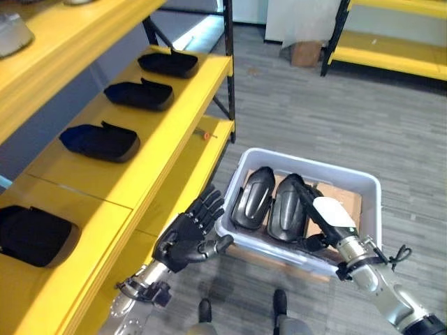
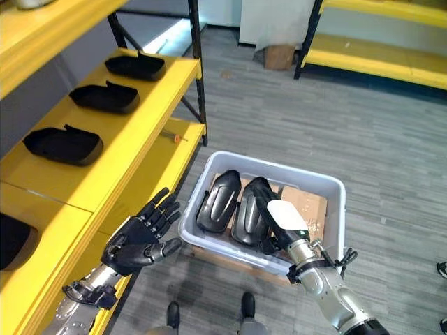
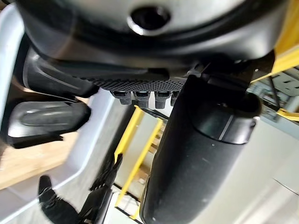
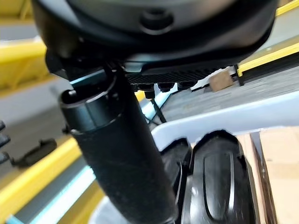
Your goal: Move parts from the plastic box to the shelf.
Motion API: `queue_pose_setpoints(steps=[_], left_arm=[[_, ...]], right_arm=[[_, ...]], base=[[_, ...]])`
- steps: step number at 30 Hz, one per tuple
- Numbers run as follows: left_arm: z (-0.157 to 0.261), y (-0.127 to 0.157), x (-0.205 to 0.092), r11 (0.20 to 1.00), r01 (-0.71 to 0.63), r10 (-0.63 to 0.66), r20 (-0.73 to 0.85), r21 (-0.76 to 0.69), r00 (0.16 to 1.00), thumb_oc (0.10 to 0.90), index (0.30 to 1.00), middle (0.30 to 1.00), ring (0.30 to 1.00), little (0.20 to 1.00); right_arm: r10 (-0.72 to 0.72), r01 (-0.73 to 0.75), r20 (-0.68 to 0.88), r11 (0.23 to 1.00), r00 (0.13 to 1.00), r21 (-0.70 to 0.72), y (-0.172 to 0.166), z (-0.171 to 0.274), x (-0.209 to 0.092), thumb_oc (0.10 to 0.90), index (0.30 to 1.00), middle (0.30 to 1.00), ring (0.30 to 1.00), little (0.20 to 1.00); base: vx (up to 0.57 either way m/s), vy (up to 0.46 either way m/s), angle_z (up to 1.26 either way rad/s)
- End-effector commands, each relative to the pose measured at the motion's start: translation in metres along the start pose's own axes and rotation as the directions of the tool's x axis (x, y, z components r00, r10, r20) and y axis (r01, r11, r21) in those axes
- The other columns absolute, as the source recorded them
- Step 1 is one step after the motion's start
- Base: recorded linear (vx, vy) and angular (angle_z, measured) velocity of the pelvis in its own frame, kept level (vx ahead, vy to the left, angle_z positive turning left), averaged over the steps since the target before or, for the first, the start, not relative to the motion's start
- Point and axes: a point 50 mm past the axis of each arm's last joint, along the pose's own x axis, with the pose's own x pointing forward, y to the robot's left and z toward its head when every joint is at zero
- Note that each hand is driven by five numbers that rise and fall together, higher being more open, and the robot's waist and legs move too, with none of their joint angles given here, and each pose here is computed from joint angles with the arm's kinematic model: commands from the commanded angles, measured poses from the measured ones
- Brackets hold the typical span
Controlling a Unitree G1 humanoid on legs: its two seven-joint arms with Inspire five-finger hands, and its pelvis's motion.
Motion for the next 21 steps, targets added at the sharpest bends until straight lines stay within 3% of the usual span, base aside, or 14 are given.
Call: queue_pose_setpoints(steps=[1, 4, 11, 21], left_arm=[[0.039, -0.014, 0.024, 0.988, 0.142, -0.152, 0.202, 0.061, 0.968, 0.900, 1.000, 1.000, 1.000, 1.000], [0.043, -0.014, 0.031, 0.984, 0.156, -0.171, 0.213, 0.082, 0.962, 0.900, 1.000, 1.000, 1.000, 1.000], [0.052, -0.016, 0.044, 0.977, 0.188, -0.207, 0.216, 0.103, 0.954, 0.900, 1.000, 1.000, 1.000, 1.000], [0.053, -0.022, 0.053, 0.974, 0.207, -0.221, 0.190, 0.089, 0.957, 0.900, 1.000, 1.000, 1.000, 1.000]], right_arm=[[-0.211, 0.228, 0.143, 0.966, 0.967, -0.118, -0.050, 0.017, 0.029, 0.900, 1.000, 1.000, 1.000, 1.000], [-0.184, 0.216, 0.158, 0.953, 0.970, -0.213, -0.052, 0.015, 0.036, 0.900, 1.000, 1.000, 1.000, 1.000], [-0.243, 0.262, 0.103, 0.927, 0.965, -0.269, -0.062, 0.000, 0.043, 0.900, 1.000, 1.000, 1.000, 1.000], [-0.303, 0.318, 0.096, 0.919, 0.948, -0.235, -0.080, 0.005, 0.059, 0.900, 1.000, 1.000, 1.000, 1.000]], base=[[-0.12, 0.017, 0.03], [-0.11, 0.001, -0.01], [-0.07, -0.029, 0.07], [-0.01, -0.005, 0.01]])
